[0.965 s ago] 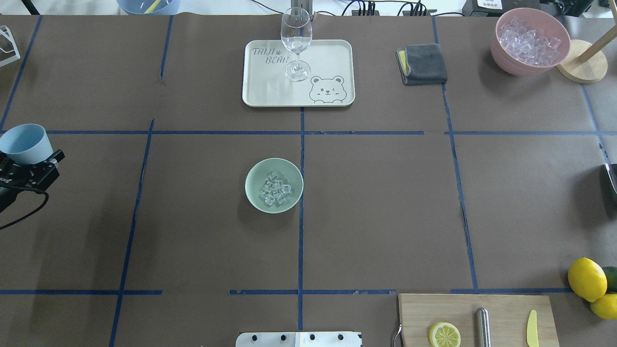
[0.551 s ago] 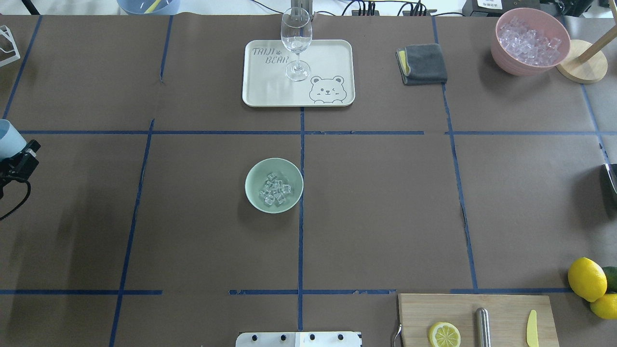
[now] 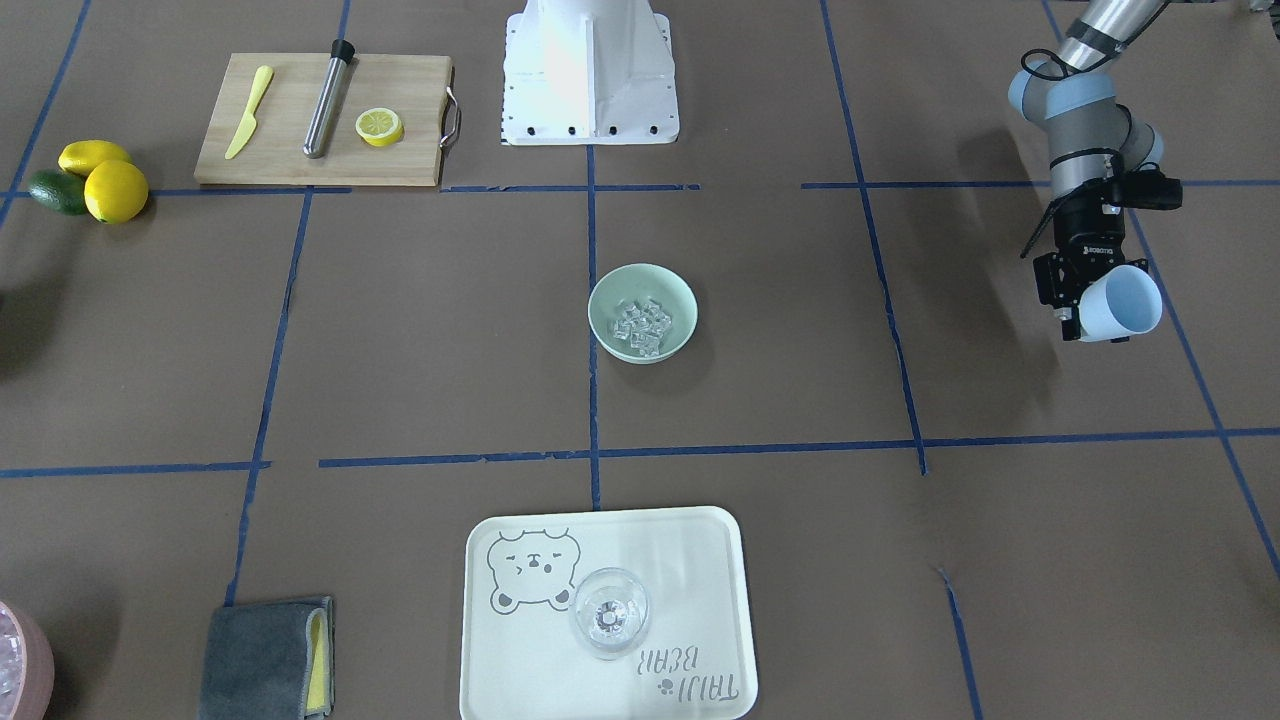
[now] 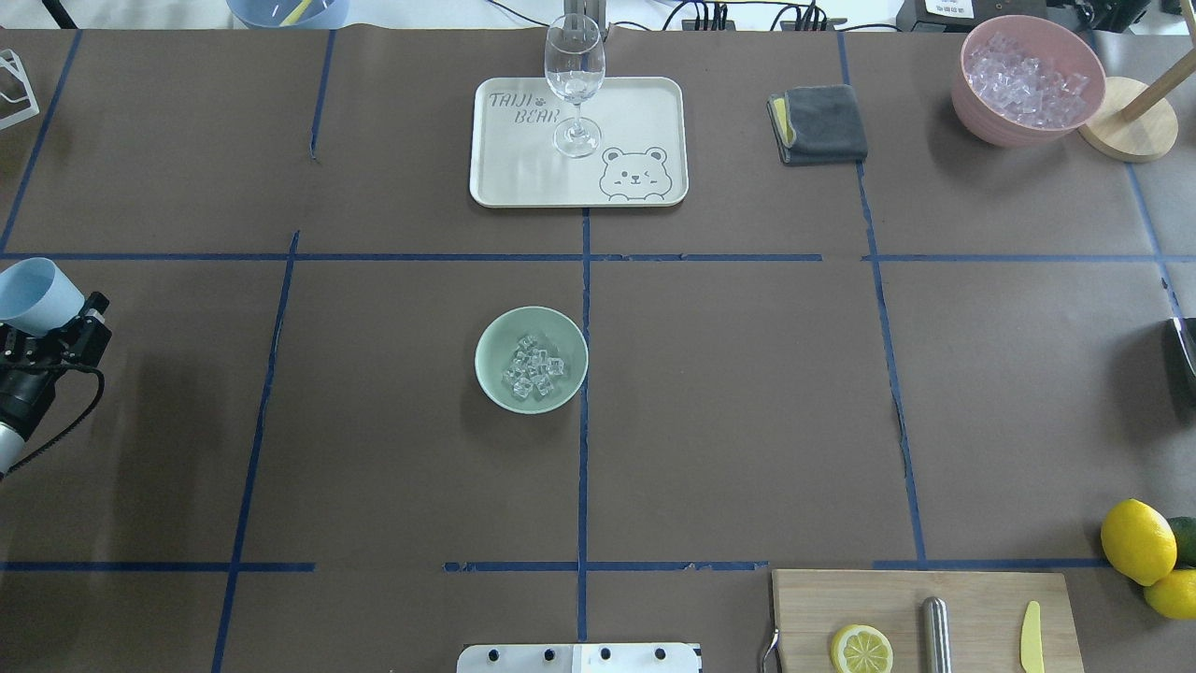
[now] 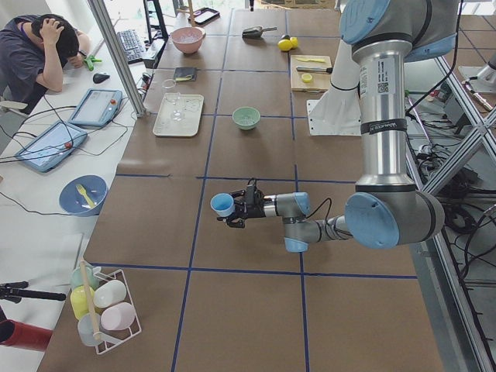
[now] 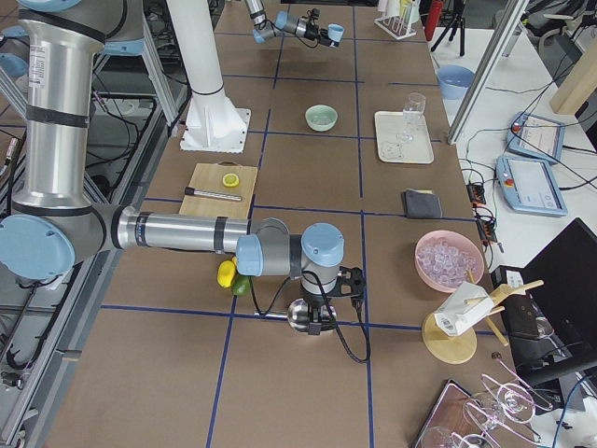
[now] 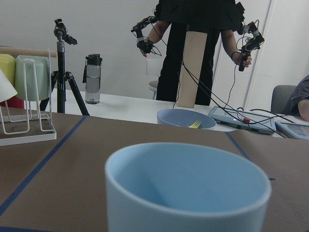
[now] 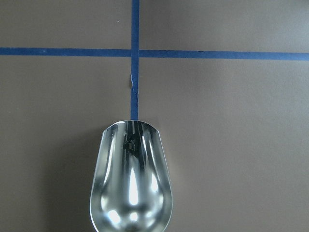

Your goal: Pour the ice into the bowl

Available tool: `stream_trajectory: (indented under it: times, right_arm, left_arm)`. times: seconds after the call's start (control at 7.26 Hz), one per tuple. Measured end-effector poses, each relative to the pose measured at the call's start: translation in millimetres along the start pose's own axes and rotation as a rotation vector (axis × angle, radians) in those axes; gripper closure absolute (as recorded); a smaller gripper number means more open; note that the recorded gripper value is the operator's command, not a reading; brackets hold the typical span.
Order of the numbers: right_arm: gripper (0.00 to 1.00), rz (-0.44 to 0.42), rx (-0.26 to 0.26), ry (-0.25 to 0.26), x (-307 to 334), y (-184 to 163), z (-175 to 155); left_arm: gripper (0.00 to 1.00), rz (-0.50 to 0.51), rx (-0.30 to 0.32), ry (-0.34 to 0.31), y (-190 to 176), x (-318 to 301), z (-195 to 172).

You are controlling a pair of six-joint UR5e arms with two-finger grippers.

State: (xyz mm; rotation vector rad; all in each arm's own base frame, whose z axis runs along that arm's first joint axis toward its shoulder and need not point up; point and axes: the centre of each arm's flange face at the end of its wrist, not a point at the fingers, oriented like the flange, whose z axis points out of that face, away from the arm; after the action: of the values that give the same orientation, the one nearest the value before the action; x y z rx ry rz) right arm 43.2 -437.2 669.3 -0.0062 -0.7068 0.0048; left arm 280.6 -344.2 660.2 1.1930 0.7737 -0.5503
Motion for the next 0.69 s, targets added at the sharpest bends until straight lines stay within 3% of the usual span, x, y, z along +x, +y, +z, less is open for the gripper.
stream_trajectory:
  times: [0.69]
  right_arm:
    - [0.0, 0.002, 0.0, 0.0, 1, 0, 0]
  left_arm:
    - [0.97, 0.052, -0.031, 0.025, 52, 17, -17]
